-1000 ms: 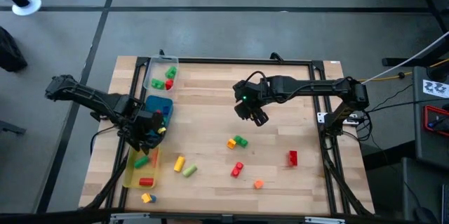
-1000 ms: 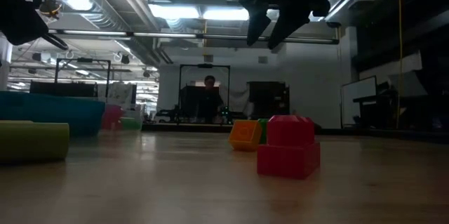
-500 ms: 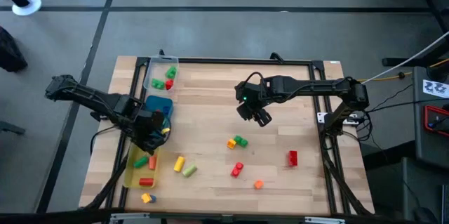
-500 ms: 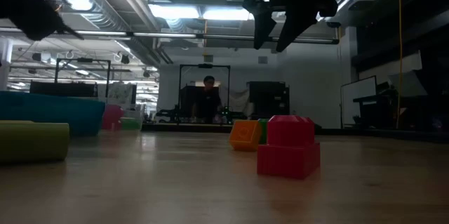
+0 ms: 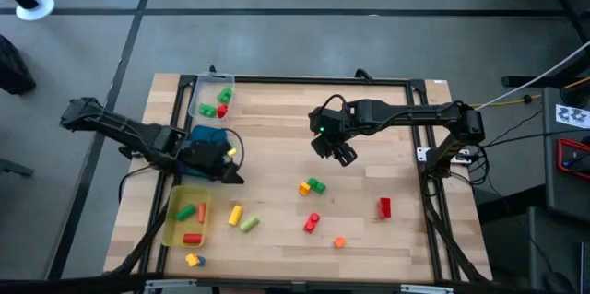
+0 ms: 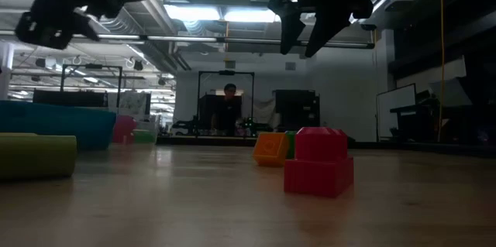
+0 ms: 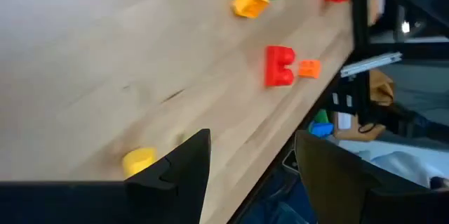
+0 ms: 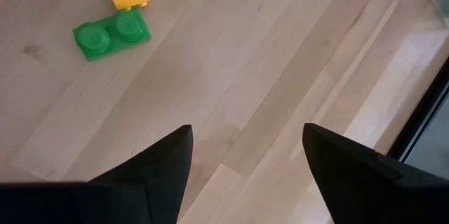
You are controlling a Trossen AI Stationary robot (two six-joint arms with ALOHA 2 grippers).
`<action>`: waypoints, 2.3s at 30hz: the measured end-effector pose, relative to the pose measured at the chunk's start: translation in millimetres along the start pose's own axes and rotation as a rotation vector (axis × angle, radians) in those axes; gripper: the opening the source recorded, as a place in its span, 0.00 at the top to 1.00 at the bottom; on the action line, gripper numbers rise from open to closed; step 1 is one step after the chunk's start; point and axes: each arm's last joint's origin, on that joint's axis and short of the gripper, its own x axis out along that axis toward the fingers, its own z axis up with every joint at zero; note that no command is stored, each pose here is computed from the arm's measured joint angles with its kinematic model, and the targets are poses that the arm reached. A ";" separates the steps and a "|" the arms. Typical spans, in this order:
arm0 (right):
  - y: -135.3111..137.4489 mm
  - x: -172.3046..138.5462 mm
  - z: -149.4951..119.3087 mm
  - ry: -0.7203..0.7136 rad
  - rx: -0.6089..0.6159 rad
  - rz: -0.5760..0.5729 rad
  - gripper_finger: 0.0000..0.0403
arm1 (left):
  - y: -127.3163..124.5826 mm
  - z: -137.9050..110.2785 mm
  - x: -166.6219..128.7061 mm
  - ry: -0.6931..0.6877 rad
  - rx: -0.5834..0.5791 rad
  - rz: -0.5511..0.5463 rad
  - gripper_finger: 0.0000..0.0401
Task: Sort blocks by size
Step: Put the yellow cylindrical block into the yellow bin
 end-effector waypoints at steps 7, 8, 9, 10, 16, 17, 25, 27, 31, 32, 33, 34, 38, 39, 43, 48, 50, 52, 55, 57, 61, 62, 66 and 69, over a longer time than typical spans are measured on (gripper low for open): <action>0.0 0.0 0.0 0.000 0.019 0.000 0.33 | -14.5 -10.7 34.7 0.020 0.095 -0.056 0.52; 0.1 0.0 0.0 0.000 0.019 0.001 0.33 | -16.5 -12.1 39.1 0.022 0.109 -0.067 0.52; 0.1 0.0 0.0 0.000 0.020 0.000 0.33 | -18.7 -13.4 42.0 0.027 0.116 -0.069 0.52; 0.1 0.0 0.1 0.000 0.020 0.000 0.33 | -21.7 -14.7 43.8 0.032 0.125 -0.064 0.52; 0.1 0.0 0.1 0.000 0.021 0.000 0.33 | -39.3 -21.8 43.4 0.072 0.172 0.009 0.52; 0.1 0.0 0.1 0.000 0.021 0.000 0.33 | -40.3 -23.3 42.7 0.082 0.178 0.044 0.52; 0.1 0.2 0.1 0.000 0.021 0.001 0.33 | -35.2 -35.3 45.2 0.149 0.127 0.387 0.52; 0.1 0.2 0.1 0.000 0.021 0.000 0.33 | -31.5 -39.0 51.4 0.164 0.113 0.440 0.52; 0.1 0.2 0.1 0.000 0.021 0.000 0.33 | -25.4 -47.6 68.6 0.215 0.081 0.510 0.52; 0.1 0.2 0.1 0.000 0.021 0.000 0.33 | -23.2 -50.0 73.2 0.236 0.077 0.532 0.52; 0.1 0.2 0.1 0.000 0.021 0.000 0.33 | -21.0 -52.2 77.8 0.254 0.075 0.554 0.52; 0.1 0.2 0.1 0.000 0.021 0.000 0.33 | -18.9 -54.1 82.0 0.266 0.076 0.573 0.52; 0.1 0.2 0.1 0.000 0.021 0.000 0.33 | -12.1 -58.2 94.7 0.277 0.081 0.629 0.52; 0.1 0.2 0.1 0.000 0.021 0.000 0.33 | -11.0 -58.6 96.9 0.277 0.081 0.637 0.52; 0.1 0.2 0.1 0.000 0.021 0.000 0.33 | -9.3 -59.6 103.3 0.275 0.081 0.641 0.52; 0.1 0.2 0.1 0.000 0.021 0.000 0.33 | -5.2 -61.1 112.3 0.267 0.085 0.665 0.52; 0.1 0.2 0.1 0.000 0.021 0.000 0.33 | -3.5 -62.1 117.7 0.266 0.086 0.668 0.52; 0.1 0.2 0.1 0.000 0.021 0.000 0.33 | -3.2 -63.2 124.0 0.266 0.085 0.652 0.52; 0.1 0.2 0.1 0.000 0.021 0.000 0.33 | -1.3 -64.3 130.0 0.265 0.090 0.652 0.52; 0.1 0.2 0.1 0.000 0.021 0.000 0.33 | 0.4 -64.6 132.3 0.272 0.117 0.659 0.52; 0.1 0.2 0.1 0.000 0.021 0.000 0.33 | 1.9 -63.9 132.4 0.287 0.161 0.661 0.52; 0.1 0.2 0.1 0.000 0.021 0.000 0.33 | 2.1 -63.8 132.4 0.286 0.160 0.663 0.52; 0.1 0.2 0.1 0.000 0.021 0.000 0.33 | 2.2 -63.7 132.4 0.284 0.166 0.663 0.52; 0.3 0.2 -0.1 0.002 0.021 0.002 0.33 | 2.2 -63.5 132.4 0.292 0.204 0.657 0.53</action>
